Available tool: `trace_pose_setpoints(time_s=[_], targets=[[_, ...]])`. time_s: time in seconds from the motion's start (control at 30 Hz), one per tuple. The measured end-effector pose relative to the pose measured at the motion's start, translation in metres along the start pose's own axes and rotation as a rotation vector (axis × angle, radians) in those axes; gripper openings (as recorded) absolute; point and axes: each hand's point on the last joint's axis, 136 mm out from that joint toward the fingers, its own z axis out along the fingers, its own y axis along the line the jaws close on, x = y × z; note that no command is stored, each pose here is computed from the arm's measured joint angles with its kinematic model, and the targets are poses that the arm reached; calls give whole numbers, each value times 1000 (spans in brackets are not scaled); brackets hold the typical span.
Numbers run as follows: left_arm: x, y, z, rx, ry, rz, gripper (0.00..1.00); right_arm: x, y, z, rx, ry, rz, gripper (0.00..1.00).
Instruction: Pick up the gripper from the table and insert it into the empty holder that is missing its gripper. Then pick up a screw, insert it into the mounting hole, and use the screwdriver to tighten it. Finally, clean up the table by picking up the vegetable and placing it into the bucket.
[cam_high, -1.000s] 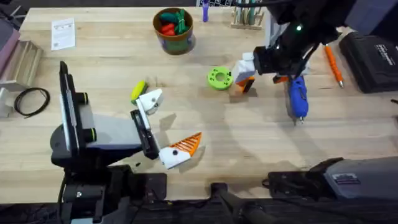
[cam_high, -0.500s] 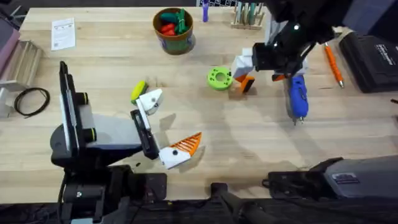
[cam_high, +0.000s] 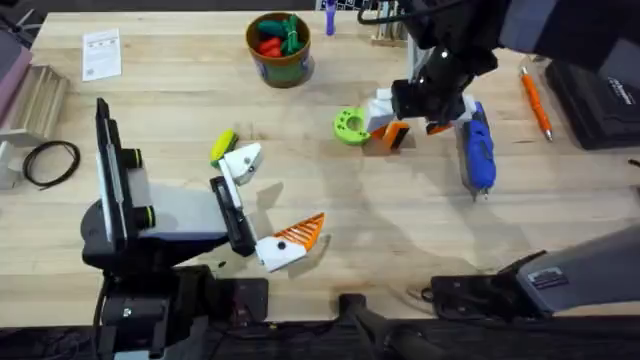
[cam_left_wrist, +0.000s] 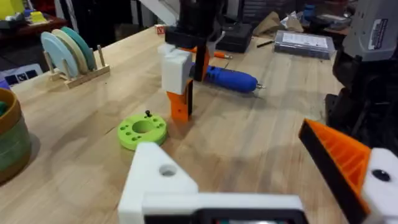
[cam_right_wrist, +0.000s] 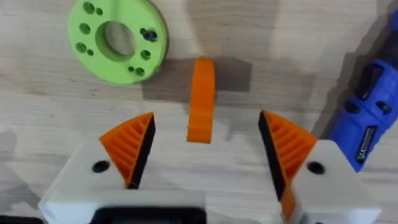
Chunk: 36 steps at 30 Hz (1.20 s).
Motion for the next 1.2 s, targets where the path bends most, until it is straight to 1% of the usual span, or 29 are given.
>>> trace_pose_setpoints(time_s=[0.13, 0.27, 0.43, 0.53, 0.57, 0.73, 0.8, 0.93, 0.97, 1.0, 1.2], targets=[[0, 0, 0, 0, 0, 0, 985, -3, 1, 2, -3, -8, -19, 990], [0, 0, 0, 0, 0, 0, 985, -3, 2, 2, -8, -6, -28, 942], [0, 0, 0, 0, 0, 0, 985, -2, 5, 2, -25, 0, -29, 939], [0, 0, 0, 0, 0, 0, 985, -2, 4, 2, -26, 0, -24, 899], [0, 0, 0, 0, 0, 0, 985, -3, 2, 2, -28, 2, -17, 802], [0, 0, 0, 0, 0, 0, 985, -4, 1, 2, -28, 0, -13, 549], [0, 0, 0, 0, 0, 0, 985, -4, 2, 2, -30, -1, -14, 407], [0, 0, 0, 0, 0, 0, 985, -4, 2, 2, -29, -2, -18, 58], [0, 0, 0, 0, 0, 0, 985, -4, 2, 2, -30, -2, -19, 19], [0, 0, 0, 0, 0, 0, 985, -4, 2, 2, -30, -2, -21, 12], [0, 0, 0, 0, 0, 0, 985, -4, 1, 2, -29, -1, -26, 11]])
